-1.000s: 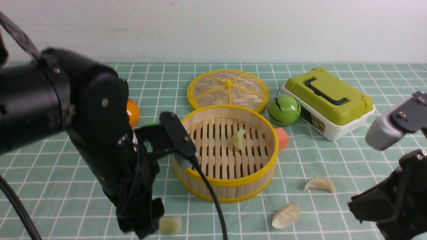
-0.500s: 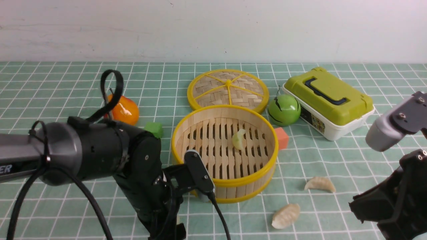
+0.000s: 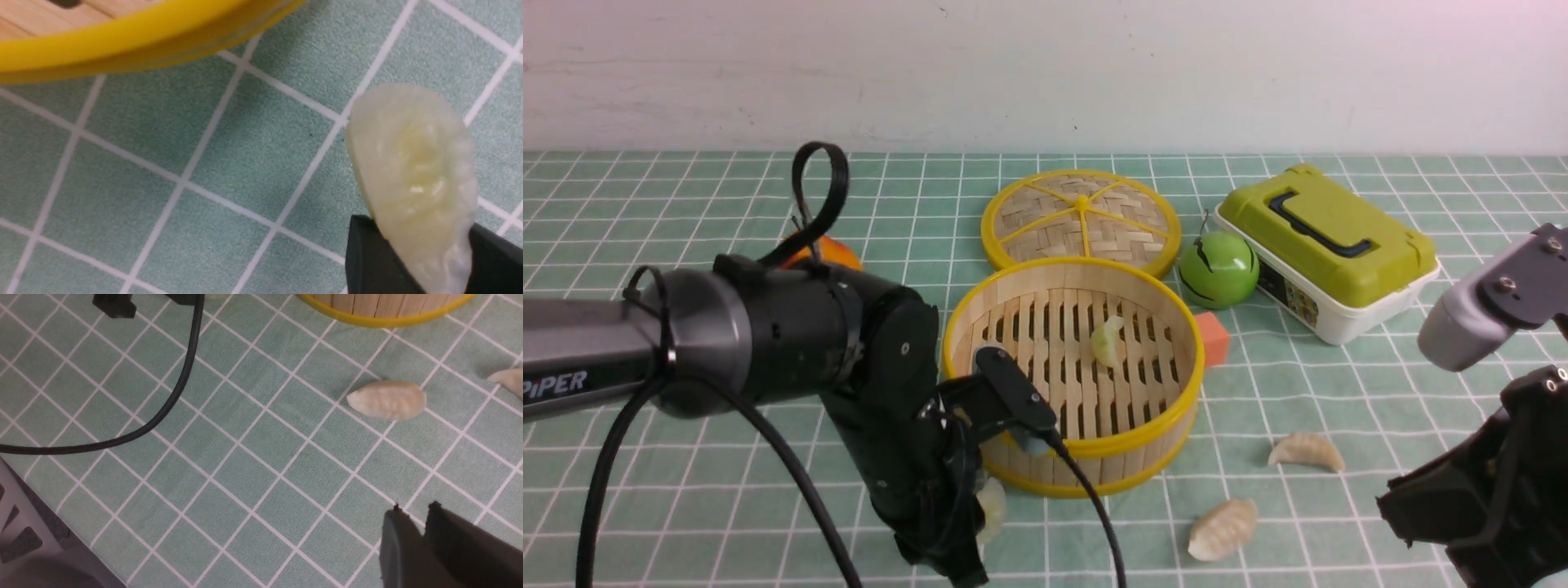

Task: Put the dumplings into the steamer on the table with the blue tablecloth.
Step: 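Reach for and grasp a dumpling on the table with the left gripper, then place the dumpling into the bamboo steamer basket with the left gripper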

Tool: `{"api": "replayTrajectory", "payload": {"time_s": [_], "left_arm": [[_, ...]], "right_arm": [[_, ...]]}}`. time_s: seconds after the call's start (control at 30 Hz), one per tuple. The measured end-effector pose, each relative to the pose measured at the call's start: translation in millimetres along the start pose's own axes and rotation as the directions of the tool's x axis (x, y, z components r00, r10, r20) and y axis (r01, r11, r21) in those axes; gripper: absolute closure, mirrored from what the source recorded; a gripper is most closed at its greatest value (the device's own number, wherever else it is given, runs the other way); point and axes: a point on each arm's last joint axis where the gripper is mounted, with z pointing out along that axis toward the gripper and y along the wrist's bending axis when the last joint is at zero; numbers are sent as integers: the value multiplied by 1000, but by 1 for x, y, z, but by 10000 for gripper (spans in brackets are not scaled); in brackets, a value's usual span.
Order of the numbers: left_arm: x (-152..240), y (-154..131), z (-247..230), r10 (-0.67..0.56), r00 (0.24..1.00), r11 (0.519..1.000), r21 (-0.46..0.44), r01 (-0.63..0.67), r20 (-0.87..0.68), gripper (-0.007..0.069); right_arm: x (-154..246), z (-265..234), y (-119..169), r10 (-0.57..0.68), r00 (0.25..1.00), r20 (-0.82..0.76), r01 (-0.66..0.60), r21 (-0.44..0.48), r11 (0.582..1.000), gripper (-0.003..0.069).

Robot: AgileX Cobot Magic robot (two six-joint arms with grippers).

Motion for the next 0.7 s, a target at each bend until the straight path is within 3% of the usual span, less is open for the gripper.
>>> {"api": "replayTrajectory", "payload": {"time_s": [0.4,0.57,0.7], "left_arm": [[-28,8,-50,-192,981,981,20,192,-25,416],[-64,20,-101,-359,916,932,8,363,179,416],[-90,35,-108,-418,862,902,20,431,285,416]], "right_arm": [[0,0,0,0,1000,-2,0,-1,1000,550],[0,0,0,0,1000,3,0,1,1000,545],[0,0,0,1,1000,4,-1,0,1000,543]]}}
